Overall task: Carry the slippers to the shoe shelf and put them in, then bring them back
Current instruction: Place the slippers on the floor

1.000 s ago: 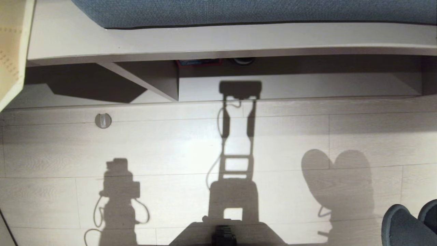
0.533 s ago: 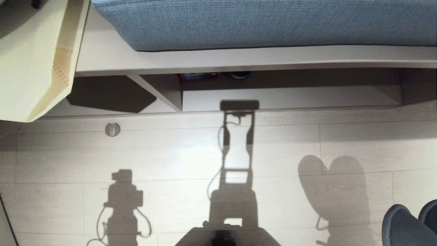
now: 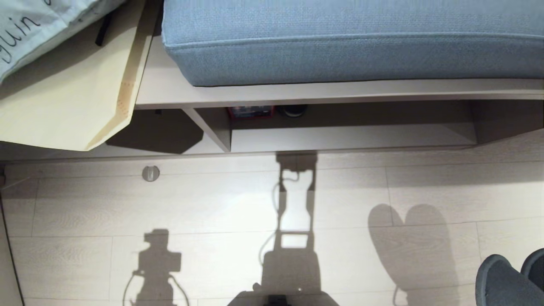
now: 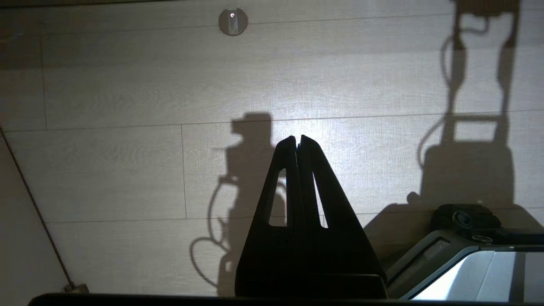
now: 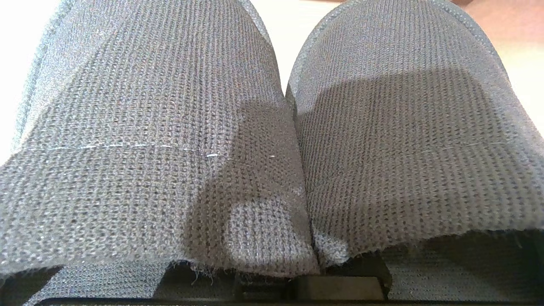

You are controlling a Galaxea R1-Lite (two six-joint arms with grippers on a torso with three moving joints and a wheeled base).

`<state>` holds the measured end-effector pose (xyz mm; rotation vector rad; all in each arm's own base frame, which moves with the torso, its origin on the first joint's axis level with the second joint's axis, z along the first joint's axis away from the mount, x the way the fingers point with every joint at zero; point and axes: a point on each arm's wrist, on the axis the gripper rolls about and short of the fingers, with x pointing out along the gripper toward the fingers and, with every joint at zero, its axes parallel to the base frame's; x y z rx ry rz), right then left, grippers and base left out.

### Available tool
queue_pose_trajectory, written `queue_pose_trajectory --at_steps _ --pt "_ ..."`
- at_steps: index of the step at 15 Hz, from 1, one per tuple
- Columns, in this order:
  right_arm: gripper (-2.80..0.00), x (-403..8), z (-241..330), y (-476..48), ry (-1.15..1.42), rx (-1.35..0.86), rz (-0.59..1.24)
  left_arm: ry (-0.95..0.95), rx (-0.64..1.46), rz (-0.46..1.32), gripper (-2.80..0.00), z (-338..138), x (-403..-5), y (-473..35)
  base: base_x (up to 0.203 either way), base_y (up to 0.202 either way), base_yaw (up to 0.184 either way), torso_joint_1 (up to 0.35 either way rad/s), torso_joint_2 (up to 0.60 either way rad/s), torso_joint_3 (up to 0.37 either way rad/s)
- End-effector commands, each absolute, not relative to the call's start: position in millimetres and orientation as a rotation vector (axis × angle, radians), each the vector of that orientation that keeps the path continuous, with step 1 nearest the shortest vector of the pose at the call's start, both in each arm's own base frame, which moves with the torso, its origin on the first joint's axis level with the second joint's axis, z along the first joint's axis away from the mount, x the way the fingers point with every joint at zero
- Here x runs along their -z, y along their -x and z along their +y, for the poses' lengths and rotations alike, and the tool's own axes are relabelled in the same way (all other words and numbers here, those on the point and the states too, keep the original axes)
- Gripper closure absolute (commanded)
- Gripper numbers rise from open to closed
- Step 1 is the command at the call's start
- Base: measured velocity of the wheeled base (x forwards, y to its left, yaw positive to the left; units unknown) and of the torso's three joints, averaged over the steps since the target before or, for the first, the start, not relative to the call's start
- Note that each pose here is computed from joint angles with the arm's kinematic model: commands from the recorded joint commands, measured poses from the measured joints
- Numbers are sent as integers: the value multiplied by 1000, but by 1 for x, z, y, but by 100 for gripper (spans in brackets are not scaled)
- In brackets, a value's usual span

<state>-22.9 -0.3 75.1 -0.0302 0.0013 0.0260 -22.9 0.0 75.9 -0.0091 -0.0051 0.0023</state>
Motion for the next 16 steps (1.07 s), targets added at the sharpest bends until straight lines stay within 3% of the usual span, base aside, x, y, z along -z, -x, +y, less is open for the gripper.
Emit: queue_pose_trajectory --at_steps 1,16 --pt "0 -75 0 23 31 -27 3 11 -3 -6 0 0 -76 23 0 0 0 -2 3 193" --pt "0 -75 0 23 29 -28 1 9 -3 -6 0 0 -76 23 0 0 0 2 3 204"
